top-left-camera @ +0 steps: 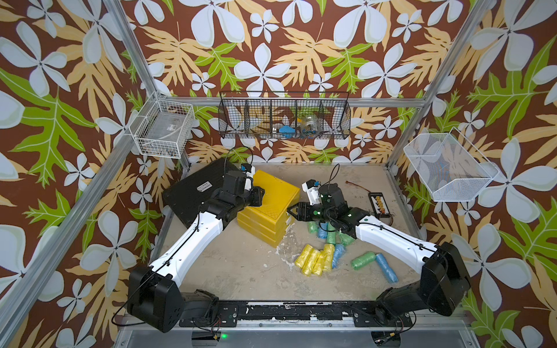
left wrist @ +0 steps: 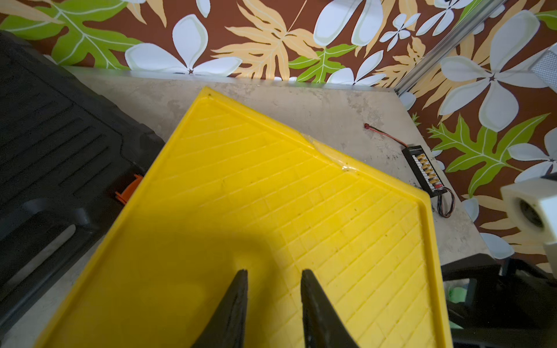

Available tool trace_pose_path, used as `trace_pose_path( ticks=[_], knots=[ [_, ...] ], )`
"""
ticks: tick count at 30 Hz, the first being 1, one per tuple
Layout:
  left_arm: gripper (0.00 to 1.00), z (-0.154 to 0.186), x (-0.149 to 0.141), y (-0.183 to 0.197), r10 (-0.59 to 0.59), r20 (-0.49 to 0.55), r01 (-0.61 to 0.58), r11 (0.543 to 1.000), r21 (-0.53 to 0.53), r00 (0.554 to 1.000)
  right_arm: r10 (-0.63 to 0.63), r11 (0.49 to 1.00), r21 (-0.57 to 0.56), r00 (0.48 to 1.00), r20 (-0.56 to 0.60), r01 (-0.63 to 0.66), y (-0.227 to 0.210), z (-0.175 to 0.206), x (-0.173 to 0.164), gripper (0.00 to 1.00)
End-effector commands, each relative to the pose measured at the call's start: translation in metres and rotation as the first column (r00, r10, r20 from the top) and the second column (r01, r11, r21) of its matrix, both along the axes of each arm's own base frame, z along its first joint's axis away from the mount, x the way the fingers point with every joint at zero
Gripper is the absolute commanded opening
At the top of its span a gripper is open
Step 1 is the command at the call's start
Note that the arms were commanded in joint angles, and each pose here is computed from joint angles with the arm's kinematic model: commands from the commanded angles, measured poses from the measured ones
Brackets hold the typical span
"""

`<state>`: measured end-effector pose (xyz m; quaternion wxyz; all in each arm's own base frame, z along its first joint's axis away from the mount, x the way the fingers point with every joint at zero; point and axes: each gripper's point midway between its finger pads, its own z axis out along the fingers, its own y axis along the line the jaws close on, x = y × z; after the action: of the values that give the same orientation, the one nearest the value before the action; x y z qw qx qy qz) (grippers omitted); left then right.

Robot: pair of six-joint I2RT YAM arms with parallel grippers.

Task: Sort the rolls of trash bags by color and place them into the drawer
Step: Open the drawer in the storage box.

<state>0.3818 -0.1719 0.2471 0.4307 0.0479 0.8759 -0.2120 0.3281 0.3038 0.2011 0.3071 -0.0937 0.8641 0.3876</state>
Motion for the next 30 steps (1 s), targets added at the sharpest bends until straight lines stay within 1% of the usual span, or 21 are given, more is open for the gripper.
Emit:
trace_pose_path(
  ticks=[1, 6, 14, 20, 27, 30],
  knots=[
    [0.33, -0.009, 0.004, 0.002, 0.012, -0.008, -0.012, 1.000, 0.024, 1.000, -0.049, 0.999, -0.016, 0.999, 0.003, 0.049, -0.005, -0.005, 0.007, 0.55],
    [0.32, -0.019, 0.006, 0.003, 0.022, -0.018, -0.022, 0.999, 0.037, 1.000, -0.081, 0.996, -0.035, 0.997, 0.008, 0.082, -0.016, -0.006, 0.003, 0.51],
    [0.32, -0.027, 0.007, 0.003, 0.025, -0.034, -0.023, 0.999, 0.040, 0.999, -0.132, 0.990, -0.048, 0.991, 0.032, 0.133, -0.042, -0.001, -0.007, 0.48],
    [0.31, -0.027, 0.008, 0.002, 0.026, -0.037, -0.024, 0.999, 0.038, 0.999, -0.166, 0.984, -0.066, 0.986, 0.027, 0.167, -0.068, -0.008, -0.014, 0.48],
    [0.31, -0.028, 0.008, 0.002, 0.024, -0.042, -0.023, 0.999, 0.037, 0.999, -0.181, 0.980, -0.084, 0.983, 0.014, 0.181, -0.085, -0.019, -0.026, 0.48],
    [0.31, -0.029, 0.008, 0.002, 0.025, -0.042, -0.023, 0.999, 0.041, 0.999, -0.167, 0.984, -0.060, 0.986, 0.018, 0.168, -0.083, -0.012, -0.030, 0.51]
  ],
)
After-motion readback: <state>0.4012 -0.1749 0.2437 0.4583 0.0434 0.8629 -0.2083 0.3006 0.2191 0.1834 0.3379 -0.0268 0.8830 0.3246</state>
